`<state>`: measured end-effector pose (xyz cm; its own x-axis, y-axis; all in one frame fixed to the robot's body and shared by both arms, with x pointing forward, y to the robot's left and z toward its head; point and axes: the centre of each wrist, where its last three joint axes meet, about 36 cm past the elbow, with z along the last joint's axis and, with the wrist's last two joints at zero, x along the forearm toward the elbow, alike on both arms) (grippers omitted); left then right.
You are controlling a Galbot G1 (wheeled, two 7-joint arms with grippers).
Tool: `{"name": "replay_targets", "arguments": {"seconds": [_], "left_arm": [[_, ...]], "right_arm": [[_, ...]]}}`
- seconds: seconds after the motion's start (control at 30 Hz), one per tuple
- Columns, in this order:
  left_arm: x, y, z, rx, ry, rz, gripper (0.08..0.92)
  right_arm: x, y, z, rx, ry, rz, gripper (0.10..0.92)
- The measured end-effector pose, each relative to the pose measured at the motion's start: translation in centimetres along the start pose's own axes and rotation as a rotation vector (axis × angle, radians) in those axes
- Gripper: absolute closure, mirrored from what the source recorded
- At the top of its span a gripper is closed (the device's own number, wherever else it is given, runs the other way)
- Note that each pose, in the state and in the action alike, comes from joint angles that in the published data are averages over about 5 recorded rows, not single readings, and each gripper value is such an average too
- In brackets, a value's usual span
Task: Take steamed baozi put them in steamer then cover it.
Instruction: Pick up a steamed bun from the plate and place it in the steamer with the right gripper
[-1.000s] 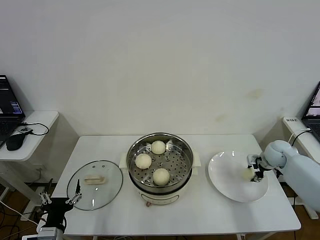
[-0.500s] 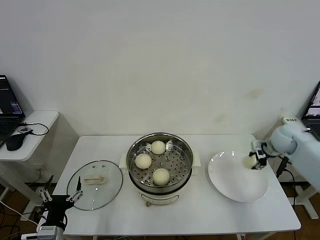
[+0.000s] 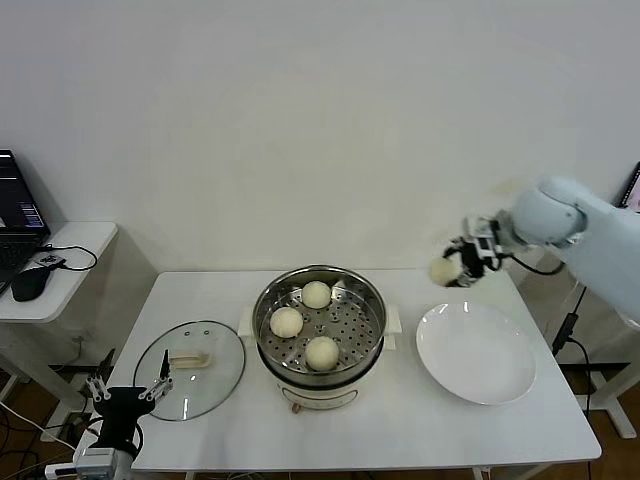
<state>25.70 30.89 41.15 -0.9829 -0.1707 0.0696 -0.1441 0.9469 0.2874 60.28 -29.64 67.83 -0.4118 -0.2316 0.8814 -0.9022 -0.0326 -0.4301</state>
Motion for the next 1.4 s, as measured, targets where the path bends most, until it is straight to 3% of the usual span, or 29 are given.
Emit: {"name": "replay_targets", "arguments": {"seconds": [0.27,0.6,0.97,1.4], "left_arm": [[0.1,0.2,0.3,0.017,0.013,-0.014,0.177],[-0.1,0.6,0.2,0.017,0.009,-0.028,0.177],[-0.4,0.7,0.4,0.014,0.008,-0.032,0.177],[-0.6,0.5,0.7,0.012,0.012,-0.029,0.177]], "right_arm": [[-2.0,0.0,-8.3,0.011,-0.089,-0.048,0.411],[-6.7,1.8,-14.5,0.017,-0.088,-0.091,0.411],[-10.8,3.4,-16.4,0.026,-0.038,-0.109,0.403],[-12.6,4.6,-15.7,0.021,0.003,-0.124,0.397]]}}
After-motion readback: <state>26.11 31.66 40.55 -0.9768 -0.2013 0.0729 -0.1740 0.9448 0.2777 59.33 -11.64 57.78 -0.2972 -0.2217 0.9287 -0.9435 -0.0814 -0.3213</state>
